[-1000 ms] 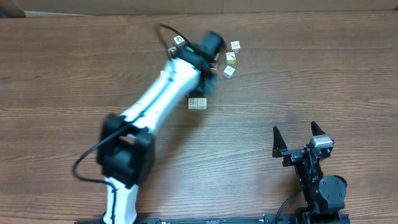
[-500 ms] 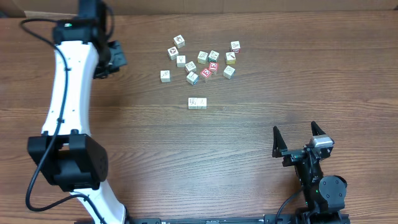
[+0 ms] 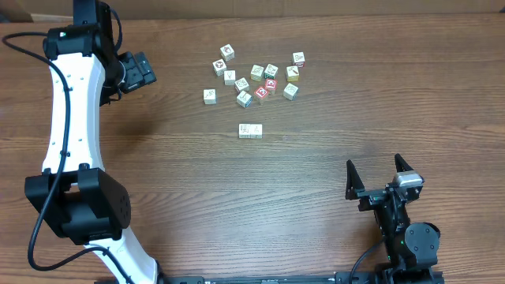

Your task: Form a horizontal line

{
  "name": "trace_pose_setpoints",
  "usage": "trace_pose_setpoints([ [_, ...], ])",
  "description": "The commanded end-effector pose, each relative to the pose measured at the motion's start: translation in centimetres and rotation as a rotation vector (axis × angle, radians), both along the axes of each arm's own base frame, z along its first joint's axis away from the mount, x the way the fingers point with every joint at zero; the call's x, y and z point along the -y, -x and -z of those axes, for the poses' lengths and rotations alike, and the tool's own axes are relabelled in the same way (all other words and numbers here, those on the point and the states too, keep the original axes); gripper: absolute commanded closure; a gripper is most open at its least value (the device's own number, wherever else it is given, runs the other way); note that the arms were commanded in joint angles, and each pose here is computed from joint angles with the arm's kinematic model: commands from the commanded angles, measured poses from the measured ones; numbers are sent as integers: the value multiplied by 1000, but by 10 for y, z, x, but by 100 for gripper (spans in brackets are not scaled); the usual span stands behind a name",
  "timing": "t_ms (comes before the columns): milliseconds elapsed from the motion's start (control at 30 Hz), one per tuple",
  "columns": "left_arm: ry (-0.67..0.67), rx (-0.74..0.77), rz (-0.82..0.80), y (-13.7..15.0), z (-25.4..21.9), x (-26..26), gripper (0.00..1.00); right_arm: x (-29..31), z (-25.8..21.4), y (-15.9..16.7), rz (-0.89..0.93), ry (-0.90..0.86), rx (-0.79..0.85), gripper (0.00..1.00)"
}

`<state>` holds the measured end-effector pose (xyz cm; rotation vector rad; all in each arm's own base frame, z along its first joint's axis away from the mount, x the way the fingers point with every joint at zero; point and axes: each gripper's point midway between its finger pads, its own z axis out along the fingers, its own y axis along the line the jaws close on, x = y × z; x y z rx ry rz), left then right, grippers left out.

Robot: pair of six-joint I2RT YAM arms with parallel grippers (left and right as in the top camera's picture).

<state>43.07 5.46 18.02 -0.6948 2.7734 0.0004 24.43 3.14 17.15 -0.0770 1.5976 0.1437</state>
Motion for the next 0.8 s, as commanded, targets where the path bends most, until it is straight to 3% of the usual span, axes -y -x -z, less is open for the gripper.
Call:
trace_pose_setpoints([
  [0, 12, 14, 1, -2, -4, 4, 0, -1, 2, 0, -7, 3, 3, 0],
  [167, 12, 14, 1, -2, -4, 4, 0, -4, -5, 0, -20, -7, 30, 0],
  [367, 12, 14, 1, -2, -4, 4, 0, -32, -19, 11, -189, -156, 2, 0],
  [600, 12, 14, 3, -2, -4, 5, 0, -10, -106, 29, -74, -167, 7, 0],
  [767, 12, 14, 3, -2, -4, 5, 0, -11, -166, 27, -61, -155, -152, 0],
])
